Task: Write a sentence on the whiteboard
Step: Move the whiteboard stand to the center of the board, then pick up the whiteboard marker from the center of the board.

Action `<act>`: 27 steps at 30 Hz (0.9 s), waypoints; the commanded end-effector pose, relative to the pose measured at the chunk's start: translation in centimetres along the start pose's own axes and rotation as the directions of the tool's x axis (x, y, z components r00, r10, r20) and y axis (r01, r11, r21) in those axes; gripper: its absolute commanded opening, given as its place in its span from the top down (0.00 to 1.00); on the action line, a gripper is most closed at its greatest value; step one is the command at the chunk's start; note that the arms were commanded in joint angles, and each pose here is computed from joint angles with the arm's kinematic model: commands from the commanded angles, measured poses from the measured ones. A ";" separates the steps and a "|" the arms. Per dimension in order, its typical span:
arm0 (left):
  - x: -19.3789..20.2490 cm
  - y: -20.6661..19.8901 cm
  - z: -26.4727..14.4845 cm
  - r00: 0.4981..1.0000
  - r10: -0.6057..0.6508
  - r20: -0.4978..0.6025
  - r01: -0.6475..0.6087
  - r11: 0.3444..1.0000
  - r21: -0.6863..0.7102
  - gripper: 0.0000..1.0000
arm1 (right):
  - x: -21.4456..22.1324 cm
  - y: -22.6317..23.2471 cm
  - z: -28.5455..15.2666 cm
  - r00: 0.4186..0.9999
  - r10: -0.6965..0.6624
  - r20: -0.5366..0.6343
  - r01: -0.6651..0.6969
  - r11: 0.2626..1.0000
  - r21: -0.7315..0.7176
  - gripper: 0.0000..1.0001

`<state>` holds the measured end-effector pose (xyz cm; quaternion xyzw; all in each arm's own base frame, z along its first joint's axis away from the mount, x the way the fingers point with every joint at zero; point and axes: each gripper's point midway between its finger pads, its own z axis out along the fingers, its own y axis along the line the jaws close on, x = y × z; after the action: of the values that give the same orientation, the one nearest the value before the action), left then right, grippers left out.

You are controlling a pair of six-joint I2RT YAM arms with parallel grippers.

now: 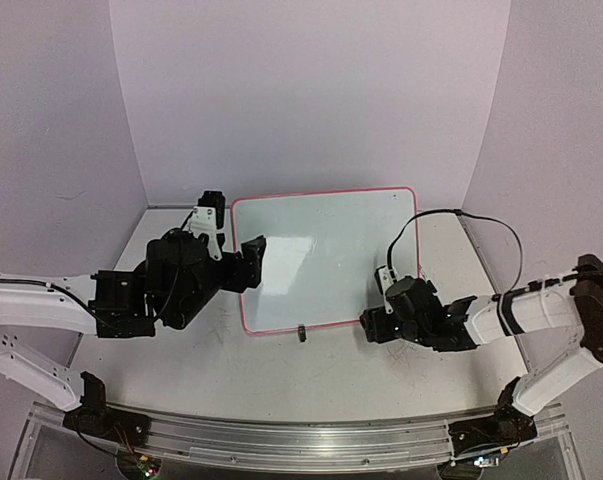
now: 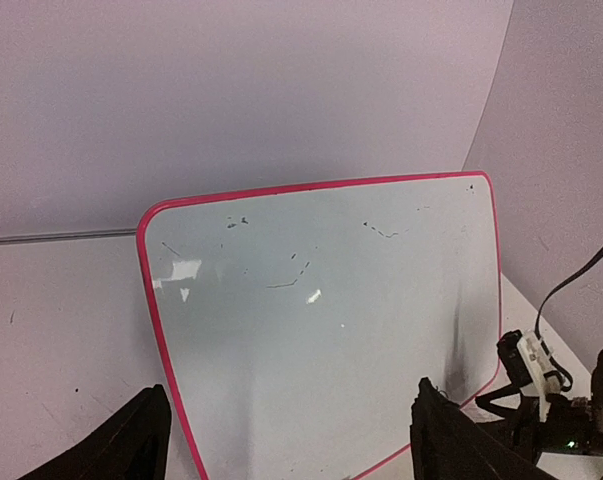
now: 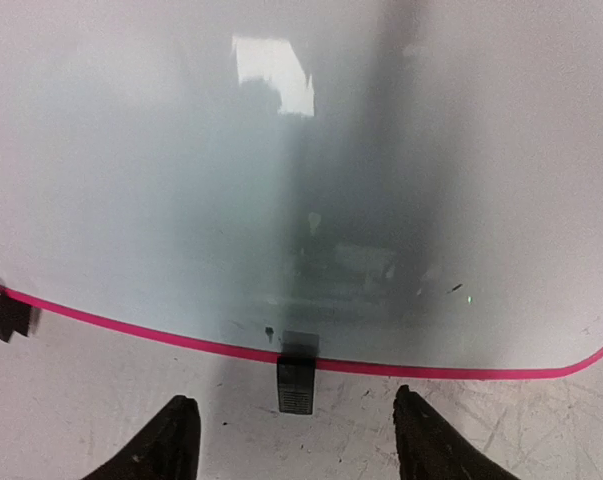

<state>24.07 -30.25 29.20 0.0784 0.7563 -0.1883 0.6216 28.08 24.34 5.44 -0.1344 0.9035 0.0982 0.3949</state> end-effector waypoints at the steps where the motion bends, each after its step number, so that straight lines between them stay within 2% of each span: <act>1: -3.0 -1.2 -0.2 0.997 -0.051 0.049 0.049 0.998 0.043 0.16 | -5.3 -0.4 -5.1 0.986 0.038 0.161 -0.033 0.999 -0.030 0.28; 4: -3.3 -1.1 -0.3 0.997 -0.053 0.054 0.051 0.998 0.042 0.15 | -8.9 -3.4 -9.4 0.952 0.078 0.295 -0.094 0.995 0.040 0.23; 6: -3.4 -1.1 -0.3 0.997 -0.051 0.057 0.048 0.998 0.042 0.15 | -11.1 -7.5 -11.7 0.925 0.138 0.353 -0.186 0.977 0.107 0.24; 9: -3.6 -1.3 -0.2 0.997 -0.050 0.058 0.047 0.998 0.046 0.15 | -13.2 -13.0 -14.1 0.888 0.198 0.415 -0.297 0.936 0.188 0.24; 11: -3.6 -1.7 -0.2 0.997 -0.047 0.054 0.044 0.997 0.058 0.15 | -13.7 -16.5 -14.3 0.877 0.241 0.417 -0.361 0.902 0.238 0.24; 14: -3.6 -2.4 -0.1 0.998 -0.044 0.044 0.040 0.995 0.091 0.15 | -13.3 -21.1 -12.7 0.867 0.348 0.357 -0.446 0.861 0.243 0.24; 18: -3.5 -2.7 -0.4 0.998 -0.059 0.034 0.054 0.991 0.125 0.15 | -12.3 -24.8 -7.7 0.870 0.449 0.202 -0.488 0.843 0.228 0.27; 21: -3.5 -2.9 -0.7 0.997 -0.072 0.029 0.067 0.987 0.145 0.14 | -11.6 -25.5 -2.7 0.881 0.469 0.062 -0.469 0.849 0.244 0.32; 27: -3.7 -3.3 -1.2 0.996 -0.083 0.013 0.079 0.979 0.190 0.14 | -12.7 -26.8 4.7 0.896 0.427 -0.125 -0.390 0.889 0.239 0.40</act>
<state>23.09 -32.50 30.79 0.1157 0.7475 -0.2438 0.6070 45.65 1.00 10.20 0.1420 0.9320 0.0551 0.3290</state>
